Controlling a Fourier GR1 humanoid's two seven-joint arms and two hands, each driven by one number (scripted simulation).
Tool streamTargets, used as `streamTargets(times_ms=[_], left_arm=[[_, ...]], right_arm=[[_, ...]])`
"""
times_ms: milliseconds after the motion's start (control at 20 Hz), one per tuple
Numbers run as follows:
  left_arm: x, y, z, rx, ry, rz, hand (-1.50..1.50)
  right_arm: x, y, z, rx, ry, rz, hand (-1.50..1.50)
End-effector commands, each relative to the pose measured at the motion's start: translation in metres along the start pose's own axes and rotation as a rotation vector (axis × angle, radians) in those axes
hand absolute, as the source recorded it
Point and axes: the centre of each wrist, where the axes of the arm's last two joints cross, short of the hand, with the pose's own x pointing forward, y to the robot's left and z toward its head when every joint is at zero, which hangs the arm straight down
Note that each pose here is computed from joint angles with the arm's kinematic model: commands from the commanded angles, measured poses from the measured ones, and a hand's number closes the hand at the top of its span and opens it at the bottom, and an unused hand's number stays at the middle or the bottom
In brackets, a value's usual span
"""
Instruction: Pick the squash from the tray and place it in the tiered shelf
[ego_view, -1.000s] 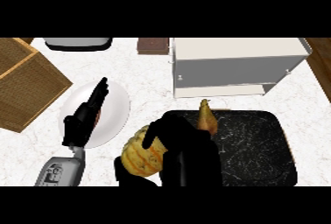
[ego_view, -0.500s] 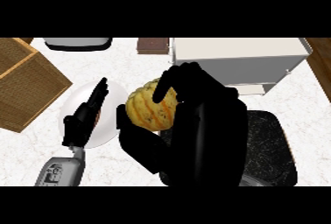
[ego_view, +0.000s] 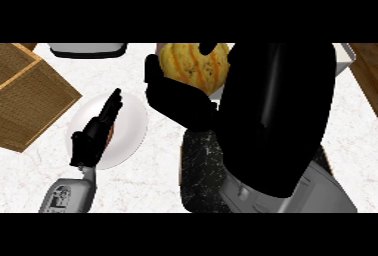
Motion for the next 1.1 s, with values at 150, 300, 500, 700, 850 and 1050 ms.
streamTargets(times_ms=[150, 300, 500, 700, 850, 1050], left_arm=[[-0.002, -0.003, -0.009, 0.007, 0.005, -0.01, 0.0], [-0.002, 0.0, 0.009, -0.03, -0.015, 0.008, 0.0], [0.013, 0.002, 0.001, -0.017, -0.004, 0.0, 0.0], [-0.002, -0.006, 0.002, -0.004, 0.001, 0.0, 0.0], [0.004, -0.004, 0.002, 0.002, -0.02, -0.004, 0.0], [0.012, -0.008, 0.004, -0.022, -0.016, 0.011, 0.0]], right_arm=[[0.014, 0.004, -0.024, -0.03, 0.14, 0.087, 1.5], [0.001, -0.002, -0.06, -0.034, 0.098, 0.158, 1.5], [-0.004, 0.021, -0.071, -0.083, 0.073, 0.181, 1.5], [-0.028, 0.033, -0.076, -0.098, 0.053, 0.232, 1.5], [-0.047, 0.043, -0.088, -0.1, -0.027, 0.291, 1.5], [-0.052, 0.058, -0.104, -0.146, -0.027, 0.226, 1.5]])
